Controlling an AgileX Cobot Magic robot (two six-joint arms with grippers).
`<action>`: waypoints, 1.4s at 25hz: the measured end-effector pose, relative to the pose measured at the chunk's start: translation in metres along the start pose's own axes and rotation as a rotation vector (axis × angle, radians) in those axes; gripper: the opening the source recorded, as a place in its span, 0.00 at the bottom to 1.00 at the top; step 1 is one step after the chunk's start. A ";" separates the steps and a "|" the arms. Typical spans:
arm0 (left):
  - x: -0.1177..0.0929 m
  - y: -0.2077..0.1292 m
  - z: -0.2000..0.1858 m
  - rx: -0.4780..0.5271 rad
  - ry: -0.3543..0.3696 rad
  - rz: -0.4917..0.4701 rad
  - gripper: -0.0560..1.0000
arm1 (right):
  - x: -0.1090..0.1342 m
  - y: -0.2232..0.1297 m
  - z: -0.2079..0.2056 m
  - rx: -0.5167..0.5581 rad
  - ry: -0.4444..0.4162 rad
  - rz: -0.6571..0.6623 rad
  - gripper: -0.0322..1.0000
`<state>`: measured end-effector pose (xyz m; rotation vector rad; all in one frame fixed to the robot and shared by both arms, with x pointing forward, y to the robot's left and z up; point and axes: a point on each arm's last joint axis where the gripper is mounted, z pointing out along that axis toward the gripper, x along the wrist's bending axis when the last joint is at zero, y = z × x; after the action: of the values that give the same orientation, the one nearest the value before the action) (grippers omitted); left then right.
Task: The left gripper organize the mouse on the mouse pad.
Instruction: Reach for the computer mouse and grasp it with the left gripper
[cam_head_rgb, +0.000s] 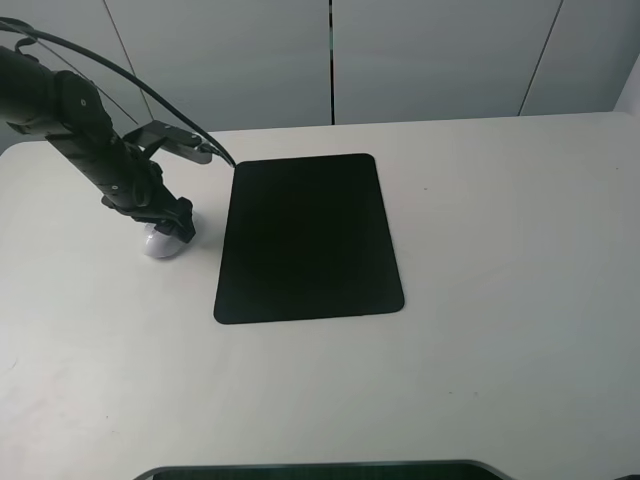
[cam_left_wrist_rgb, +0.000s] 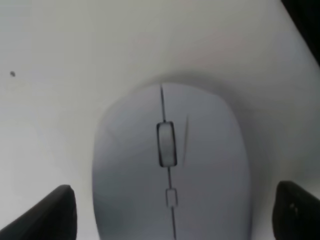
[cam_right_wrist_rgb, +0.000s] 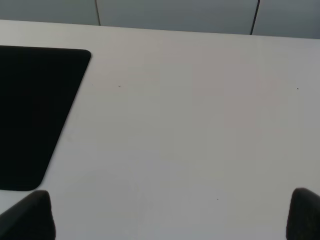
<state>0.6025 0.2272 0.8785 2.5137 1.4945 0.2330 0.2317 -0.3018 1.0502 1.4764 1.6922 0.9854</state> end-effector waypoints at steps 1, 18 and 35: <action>0.000 0.000 0.001 0.004 -0.001 -0.001 0.76 | 0.000 0.000 0.000 0.000 0.000 0.000 0.71; -0.002 -0.003 0.011 0.025 -0.018 -0.033 0.70 | 0.000 0.000 0.000 0.000 0.000 0.000 0.71; -0.002 -0.003 0.010 0.024 -0.018 -0.041 0.60 | 0.000 0.000 0.000 0.000 0.000 0.000 0.71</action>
<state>0.6016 0.2254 0.8676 2.4934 1.5495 0.1859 0.2317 -0.3018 1.0502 1.4764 1.6922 0.9854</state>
